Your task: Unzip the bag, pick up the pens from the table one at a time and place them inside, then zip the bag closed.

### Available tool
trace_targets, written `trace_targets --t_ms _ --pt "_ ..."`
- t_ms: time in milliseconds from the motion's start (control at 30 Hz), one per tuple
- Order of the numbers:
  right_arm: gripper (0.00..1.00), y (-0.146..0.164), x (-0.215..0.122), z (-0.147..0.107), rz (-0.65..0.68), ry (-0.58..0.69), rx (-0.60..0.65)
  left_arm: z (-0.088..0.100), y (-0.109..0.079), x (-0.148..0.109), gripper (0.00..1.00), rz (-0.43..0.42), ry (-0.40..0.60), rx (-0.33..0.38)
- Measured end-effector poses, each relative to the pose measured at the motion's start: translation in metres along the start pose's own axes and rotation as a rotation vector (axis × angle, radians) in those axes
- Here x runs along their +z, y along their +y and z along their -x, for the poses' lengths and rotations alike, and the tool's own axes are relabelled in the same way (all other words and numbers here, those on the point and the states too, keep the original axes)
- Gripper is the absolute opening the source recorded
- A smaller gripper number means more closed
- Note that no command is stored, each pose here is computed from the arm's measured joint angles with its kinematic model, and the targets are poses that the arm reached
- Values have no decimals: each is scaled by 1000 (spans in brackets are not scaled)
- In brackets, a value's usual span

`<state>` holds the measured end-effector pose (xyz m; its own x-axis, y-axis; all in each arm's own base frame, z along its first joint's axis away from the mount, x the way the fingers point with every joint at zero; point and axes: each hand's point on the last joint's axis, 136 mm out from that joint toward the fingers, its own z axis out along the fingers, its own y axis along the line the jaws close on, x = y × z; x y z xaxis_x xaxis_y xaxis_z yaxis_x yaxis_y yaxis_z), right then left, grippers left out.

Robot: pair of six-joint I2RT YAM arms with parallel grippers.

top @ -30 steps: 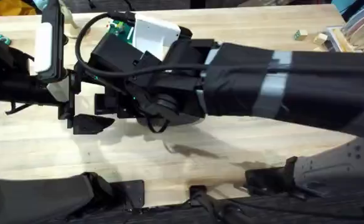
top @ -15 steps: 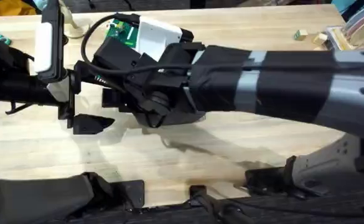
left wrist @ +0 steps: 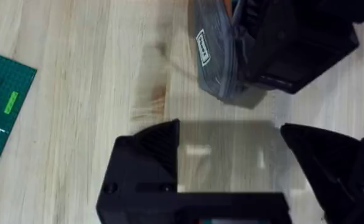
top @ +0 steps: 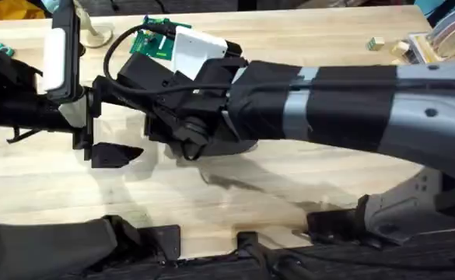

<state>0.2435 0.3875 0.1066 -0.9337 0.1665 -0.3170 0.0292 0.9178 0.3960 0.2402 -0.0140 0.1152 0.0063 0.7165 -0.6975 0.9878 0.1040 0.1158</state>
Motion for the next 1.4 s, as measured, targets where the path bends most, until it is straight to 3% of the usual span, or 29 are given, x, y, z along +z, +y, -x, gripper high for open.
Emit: trace_targets --t_ms 133,200,367,500,867,1200,1400 --pt "333 0 0 0 -1 0 1 0 0 0 993 0 0 0" --pt "247 -6 0 0 -22 6 16 0 0 0 993 0 0 0" --pt "192 -16 1 5 -51 10 61 0 0 0 992 0 0 0" --pt "35 -17 1 6 -54 8 71 0 0 0 993 0 0 0" --pt "33 -17 -1 6 -52 9 44 0 0 0 993 0 0 0" --pt "33 -2 -39 19 35 -29 -8 0 0 0 993 0 0 0" --pt "33 -1 -44 20 43 -35 -59 7 -5 0 993 -17 -30 -28"
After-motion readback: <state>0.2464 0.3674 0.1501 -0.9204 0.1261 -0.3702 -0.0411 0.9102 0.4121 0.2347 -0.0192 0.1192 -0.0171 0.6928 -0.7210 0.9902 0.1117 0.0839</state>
